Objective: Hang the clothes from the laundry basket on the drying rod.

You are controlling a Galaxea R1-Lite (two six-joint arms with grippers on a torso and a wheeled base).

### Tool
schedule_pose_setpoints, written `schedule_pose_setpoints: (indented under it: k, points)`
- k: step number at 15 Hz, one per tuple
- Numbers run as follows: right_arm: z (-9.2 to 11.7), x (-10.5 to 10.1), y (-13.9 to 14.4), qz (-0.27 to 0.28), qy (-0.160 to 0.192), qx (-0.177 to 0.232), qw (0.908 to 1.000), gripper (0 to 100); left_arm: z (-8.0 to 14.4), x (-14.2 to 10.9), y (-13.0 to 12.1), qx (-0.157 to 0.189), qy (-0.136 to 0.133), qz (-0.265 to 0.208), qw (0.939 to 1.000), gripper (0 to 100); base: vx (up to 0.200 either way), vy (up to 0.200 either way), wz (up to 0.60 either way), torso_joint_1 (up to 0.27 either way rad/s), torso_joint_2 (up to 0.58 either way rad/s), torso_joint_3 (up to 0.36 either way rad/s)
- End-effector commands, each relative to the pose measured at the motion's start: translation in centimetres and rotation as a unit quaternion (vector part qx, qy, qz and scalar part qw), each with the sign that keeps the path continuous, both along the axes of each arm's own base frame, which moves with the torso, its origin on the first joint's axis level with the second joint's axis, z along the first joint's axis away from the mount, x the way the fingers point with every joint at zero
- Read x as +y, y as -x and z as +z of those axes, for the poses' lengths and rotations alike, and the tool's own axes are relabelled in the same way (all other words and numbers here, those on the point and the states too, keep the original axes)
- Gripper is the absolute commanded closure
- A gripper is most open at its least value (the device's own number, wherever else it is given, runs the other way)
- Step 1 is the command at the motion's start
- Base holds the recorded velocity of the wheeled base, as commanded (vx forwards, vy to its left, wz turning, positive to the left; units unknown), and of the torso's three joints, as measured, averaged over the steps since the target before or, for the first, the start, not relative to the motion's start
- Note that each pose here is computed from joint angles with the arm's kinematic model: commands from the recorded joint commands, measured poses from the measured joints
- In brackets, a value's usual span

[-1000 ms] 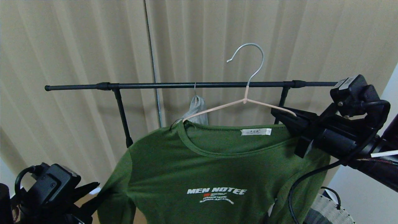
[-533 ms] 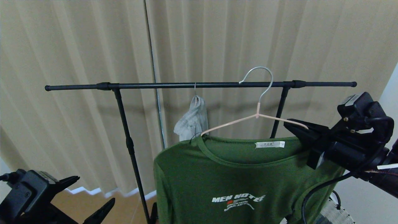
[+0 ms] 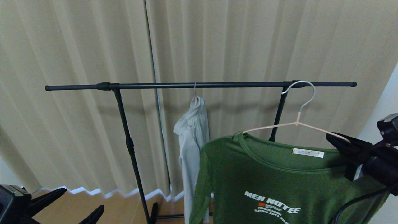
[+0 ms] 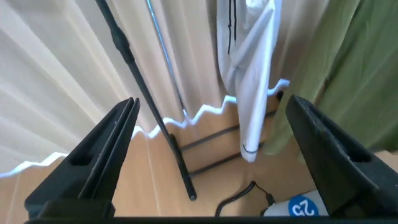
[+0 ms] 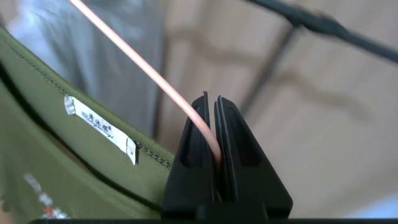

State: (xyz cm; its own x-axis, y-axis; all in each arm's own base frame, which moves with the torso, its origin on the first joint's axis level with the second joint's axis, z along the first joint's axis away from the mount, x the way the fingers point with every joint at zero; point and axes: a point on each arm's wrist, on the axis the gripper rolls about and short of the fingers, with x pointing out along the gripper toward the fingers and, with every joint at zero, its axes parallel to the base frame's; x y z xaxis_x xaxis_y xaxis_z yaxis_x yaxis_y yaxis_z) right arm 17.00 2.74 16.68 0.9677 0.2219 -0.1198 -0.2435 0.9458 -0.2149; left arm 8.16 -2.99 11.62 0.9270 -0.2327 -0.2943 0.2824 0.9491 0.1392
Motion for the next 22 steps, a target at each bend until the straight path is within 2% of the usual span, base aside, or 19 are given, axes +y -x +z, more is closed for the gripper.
schedule_pose_setpoints:
  k: [1,2,4,6,7,10,11,15,22]
  points:
    - [0.0,-1.7,0.7,-0.048,-0.002,-0.007,0.9988,100,0.1,0.4,0.2,-0.008,0.003,0.019,0.9998,0,0.000,0.000,0.00,0.000,0.00,0.000]
    - [-0.1,-3.0,0.7,-0.088,-0.001,-0.005,0.9961,100,0.0,0.7,0.1,-0.006,-0.002,0.034,0.9994,0,0.000,0.000,0.00,0.000,0.00,0.000]
    - [-1.1,-3.6,1.6,-0.108,0.001,0.007,0.9941,100,0.1,0.7,0.1,-0.011,-0.013,0.032,0.9994,0,0.000,0.000,0.00,0.000,0.00,0.000]
    - [-1.3,-3.7,2.5,-0.111,0.018,0.004,0.9936,100,0.1,0.8,0.2,-0.026,-0.065,0.019,0.9974,0,0.000,0.000,0.00,0.000,0.00,0.000]
    - [-1.7,-3.7,2.8,-0.108,0.037,0.012,0.9934,100,0.3,0.9,0.4,-0.041,-0.080,0.015,0.9958,0,0.000,0.000,0.00,0.000,0.00,0.000]
    - [-2.1,-4.2,2.7,-0.125,0.040,0.021,0.9912,100,0.9,1.2,1.4,-0.078,-0.061,0.019,0.9949,0,0.000,0.000,0.00,0.000,0.00,0.000]
    - [-2.1,-4.3,2.8,-0.130,0.041,0.023,0.9904,100,1.0,1.2,1.4,-0.080,-0.062,0.012,0.9948,0,0.000,0.000,0.00,0.000,0.00,0.000]
    - [-2.2,-4.6,3.2,-0.140,0.041,0.019,0.9892,100,1.4,1.0,1.3,-0.086,-0.035,-0.010,0.9956,0,0.000,0.000,0.00,0.000,0.00,0.000]
    - [-2.2,-4.7,2.8,-0.146,0.040,0.024,0.9882,100,2.3,1.0,1.2,-0.103,-0.034,-0.015,0.9940,0,0.029,0.000,0.00,0.000,0.00,0.000]
